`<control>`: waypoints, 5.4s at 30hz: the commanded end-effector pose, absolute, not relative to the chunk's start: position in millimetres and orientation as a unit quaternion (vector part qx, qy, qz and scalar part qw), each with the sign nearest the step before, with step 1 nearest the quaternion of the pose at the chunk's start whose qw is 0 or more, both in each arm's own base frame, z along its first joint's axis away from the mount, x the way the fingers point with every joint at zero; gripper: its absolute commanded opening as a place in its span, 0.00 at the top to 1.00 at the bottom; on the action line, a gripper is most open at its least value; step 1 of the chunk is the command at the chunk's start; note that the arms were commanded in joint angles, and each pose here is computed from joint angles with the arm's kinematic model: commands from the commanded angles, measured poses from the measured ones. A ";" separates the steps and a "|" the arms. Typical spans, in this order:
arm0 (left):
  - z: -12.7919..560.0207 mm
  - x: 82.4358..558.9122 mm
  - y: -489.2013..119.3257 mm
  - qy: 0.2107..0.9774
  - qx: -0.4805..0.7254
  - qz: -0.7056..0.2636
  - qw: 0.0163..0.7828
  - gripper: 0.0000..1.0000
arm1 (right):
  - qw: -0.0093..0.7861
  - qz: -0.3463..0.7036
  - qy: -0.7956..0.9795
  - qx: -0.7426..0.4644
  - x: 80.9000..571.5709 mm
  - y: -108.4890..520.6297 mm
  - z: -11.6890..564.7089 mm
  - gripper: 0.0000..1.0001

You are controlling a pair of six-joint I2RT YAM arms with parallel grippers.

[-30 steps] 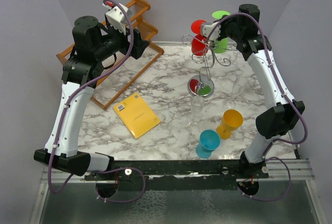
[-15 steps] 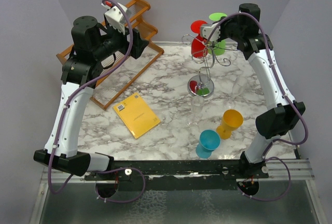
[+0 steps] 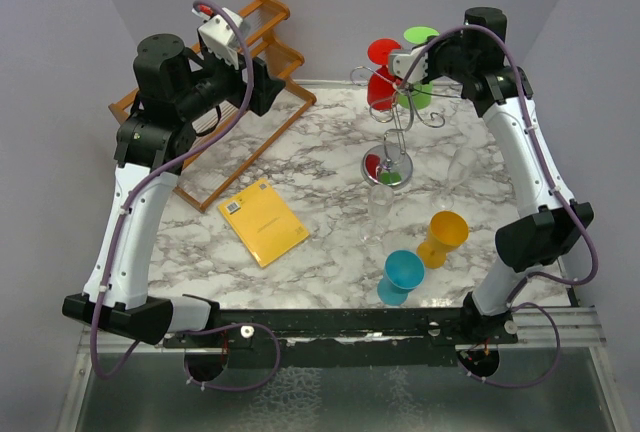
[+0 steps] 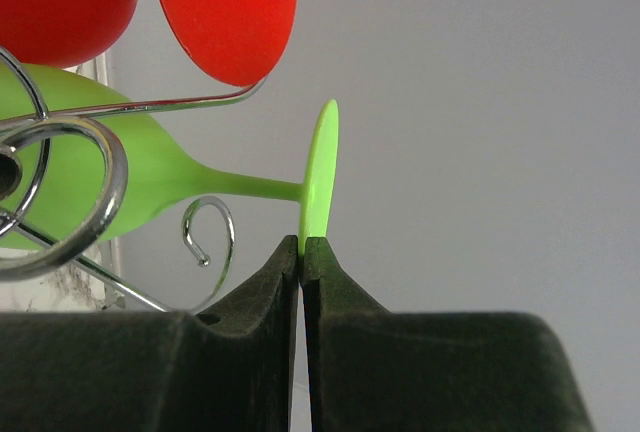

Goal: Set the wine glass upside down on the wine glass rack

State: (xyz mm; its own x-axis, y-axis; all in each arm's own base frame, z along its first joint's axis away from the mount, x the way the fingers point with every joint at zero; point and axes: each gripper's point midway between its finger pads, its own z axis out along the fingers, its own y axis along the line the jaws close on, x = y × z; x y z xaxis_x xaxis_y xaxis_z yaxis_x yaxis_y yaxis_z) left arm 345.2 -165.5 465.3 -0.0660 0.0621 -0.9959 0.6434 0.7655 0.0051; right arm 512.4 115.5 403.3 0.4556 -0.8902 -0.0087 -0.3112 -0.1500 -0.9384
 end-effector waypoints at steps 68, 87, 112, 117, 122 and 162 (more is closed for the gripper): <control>479.9 330.0 -163.6 0.669 0.269 -0.232 0.653 0.17 | 0.500 -0.355 0.501 -0.610 522.6 80.8 419.1 0.94; 480.4 328.0 -163.4 0.668 0.271 -0.231 0.654 0.17 | 0.507 -0.292 0.508 -0.631 507.6 95.8 398.4 0.91; 483.9 319.7 -160.6 0.663 0.272 -0.227 0.659 0.17 | 0.515 -0.249 0.534 -0.622 487.3 98.6 390.3 0.75; 484.1 318.8 -160.2 0.662 0.273 -0.226 0.661 0.17 | 0.521 -0.241 0.536 -0.619 482.3 99.9 391.5 0.71; 483.0 318.2 -160.2 0.662 0.275 -0.226 0.660 0.17 | 0.524 -0.235 0.537 -0.618 477.2 100.2 389.2 0.66; 323.2 298.2 -270.3 0.729 0.366 -0.333 0.472 0.21 | 0.658 -0.097 0.680 -0.309 353.8 48.9 433.5 0.21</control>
